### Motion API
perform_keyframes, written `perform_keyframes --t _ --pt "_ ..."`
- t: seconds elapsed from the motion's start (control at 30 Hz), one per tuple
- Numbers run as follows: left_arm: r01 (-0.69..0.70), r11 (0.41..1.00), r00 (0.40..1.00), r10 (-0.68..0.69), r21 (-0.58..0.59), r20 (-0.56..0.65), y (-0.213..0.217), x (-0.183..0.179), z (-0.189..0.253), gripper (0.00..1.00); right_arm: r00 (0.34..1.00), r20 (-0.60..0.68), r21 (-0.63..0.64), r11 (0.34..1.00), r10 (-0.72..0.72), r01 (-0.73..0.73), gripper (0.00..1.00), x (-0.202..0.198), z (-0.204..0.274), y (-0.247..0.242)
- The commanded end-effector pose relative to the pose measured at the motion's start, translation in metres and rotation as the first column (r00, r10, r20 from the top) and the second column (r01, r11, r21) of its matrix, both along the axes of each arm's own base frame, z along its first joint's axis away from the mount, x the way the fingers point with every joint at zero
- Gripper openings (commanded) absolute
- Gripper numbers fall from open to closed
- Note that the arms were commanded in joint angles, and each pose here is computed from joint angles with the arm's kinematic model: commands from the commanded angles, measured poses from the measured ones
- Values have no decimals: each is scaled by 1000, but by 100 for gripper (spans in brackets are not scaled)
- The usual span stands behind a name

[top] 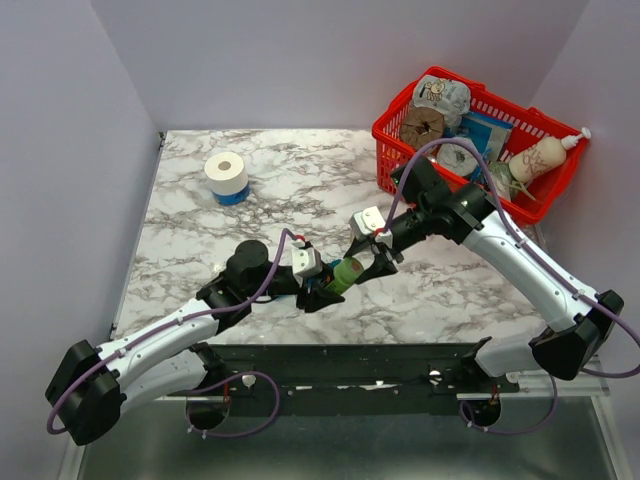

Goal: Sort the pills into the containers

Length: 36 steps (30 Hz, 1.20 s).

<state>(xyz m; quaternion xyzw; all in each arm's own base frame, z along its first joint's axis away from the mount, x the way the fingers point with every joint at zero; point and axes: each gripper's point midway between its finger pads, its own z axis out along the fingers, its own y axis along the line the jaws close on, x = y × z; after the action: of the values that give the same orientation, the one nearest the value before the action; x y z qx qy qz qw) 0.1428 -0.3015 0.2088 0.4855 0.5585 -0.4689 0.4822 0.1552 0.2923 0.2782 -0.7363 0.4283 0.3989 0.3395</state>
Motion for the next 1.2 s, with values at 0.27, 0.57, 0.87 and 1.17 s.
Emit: perform_keyframes --t 0.27,0.57,0.87,1.17 --pt "74 989 990 -58 -125 125 -4 -9 52 0 1000 19 -93 995 -24 26 25 5 -25 -9" --pt "78 989 991 -62 -128 121 -2 -12 49 0 999 35 -93 995 -36 39 25 7 -21 -10" --pt "60 989 994 -46 -137 102 -4 -8 52 0 1000 -17 -100 995 4 -6 25 -2 -28 -3" --pt "133 987 990 -128 -87 62 -9 -16 53 0 992 -48 -158 980 115 -122 25 -19 -37 -5"
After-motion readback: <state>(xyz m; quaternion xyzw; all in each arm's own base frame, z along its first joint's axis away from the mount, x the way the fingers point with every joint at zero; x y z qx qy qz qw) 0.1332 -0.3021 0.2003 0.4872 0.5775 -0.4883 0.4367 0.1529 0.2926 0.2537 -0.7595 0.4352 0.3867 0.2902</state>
